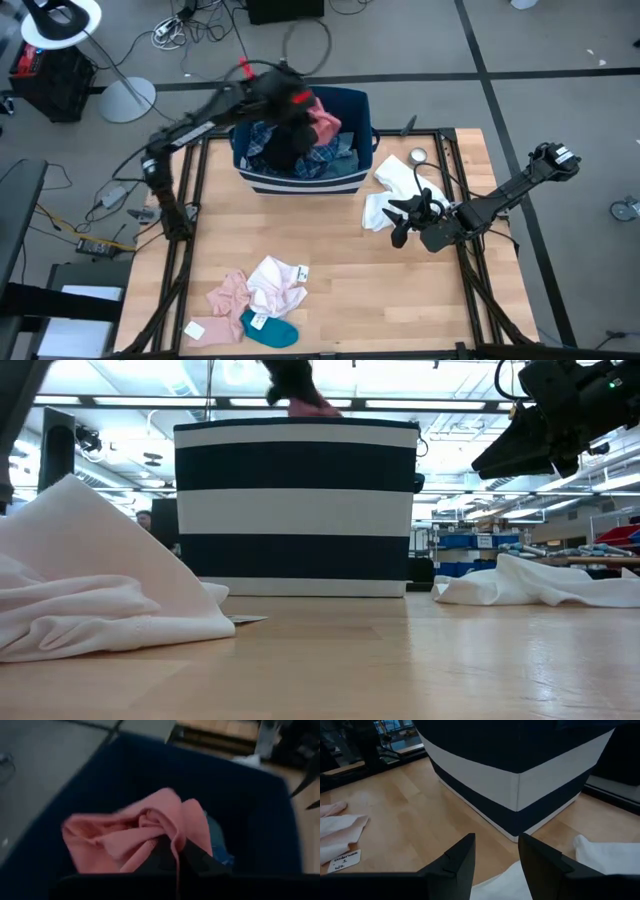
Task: Sort clothes
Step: Put the pink underwear into the blue laundry bin
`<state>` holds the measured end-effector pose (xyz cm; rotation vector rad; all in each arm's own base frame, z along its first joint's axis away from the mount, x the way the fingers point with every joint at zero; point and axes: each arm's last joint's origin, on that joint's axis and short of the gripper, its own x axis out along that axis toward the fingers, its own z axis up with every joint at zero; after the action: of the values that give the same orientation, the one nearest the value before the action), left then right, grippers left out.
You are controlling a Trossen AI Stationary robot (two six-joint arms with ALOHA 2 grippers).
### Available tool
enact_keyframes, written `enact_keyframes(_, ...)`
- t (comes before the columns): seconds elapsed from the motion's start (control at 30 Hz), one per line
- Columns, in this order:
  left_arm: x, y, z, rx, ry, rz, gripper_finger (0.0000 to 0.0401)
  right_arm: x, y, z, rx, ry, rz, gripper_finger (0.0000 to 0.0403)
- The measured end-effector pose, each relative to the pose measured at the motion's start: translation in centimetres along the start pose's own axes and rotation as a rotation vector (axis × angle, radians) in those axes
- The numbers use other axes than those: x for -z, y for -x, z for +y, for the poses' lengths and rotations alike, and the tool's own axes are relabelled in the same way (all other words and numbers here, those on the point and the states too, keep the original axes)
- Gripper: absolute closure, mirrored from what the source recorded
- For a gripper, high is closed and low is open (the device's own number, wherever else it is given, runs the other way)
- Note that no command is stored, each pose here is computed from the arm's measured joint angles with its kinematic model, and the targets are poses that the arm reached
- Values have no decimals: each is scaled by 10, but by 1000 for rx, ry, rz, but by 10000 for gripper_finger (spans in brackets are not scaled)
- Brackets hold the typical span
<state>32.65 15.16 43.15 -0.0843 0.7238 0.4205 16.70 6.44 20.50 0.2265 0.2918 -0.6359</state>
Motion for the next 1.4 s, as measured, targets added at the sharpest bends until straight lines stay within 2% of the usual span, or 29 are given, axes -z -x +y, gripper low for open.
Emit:
enact_keyframes(0.17, 11, -68, -3, 23, -14, 144, 401, 0, 0, 0, 0, 0, 0, 252)
enact_keyframes(0.3, 27, -123, -5, 103, -3, 263, 400, 0, 0, 0, 0, 0, 0, 252)
enact_keyframes(0.4, 42, -160, -6, 111, 4, 344, 395, 0, 0, 0, 0, 0, 0, 252)
enact_keyframes(0.67, 71, -221, -2, 99, 81, 437, 391, 0, 0, 0, 0, 3, 0, 252)
enact_keyframes(0.9, 77, -238, -4, 123, 108, 436, 388, 0, 0, 0, 0, 5, 1, 252)
enact_keyframes(1.1, 77, -237, -4, 127, 110, 435, 351, 0, 0, 0, 0, 5, 1, 252)
enact_keyframes(1.27, 68, -223, -2, 127, 114, 484, 327, 0, 0, 0, -4, 5, 5, 252)
enact_keyframes(1.4, 49, -201, -1, 133, 81, 480, 325, 0, 0, 0, -11, 5, 10, 252)
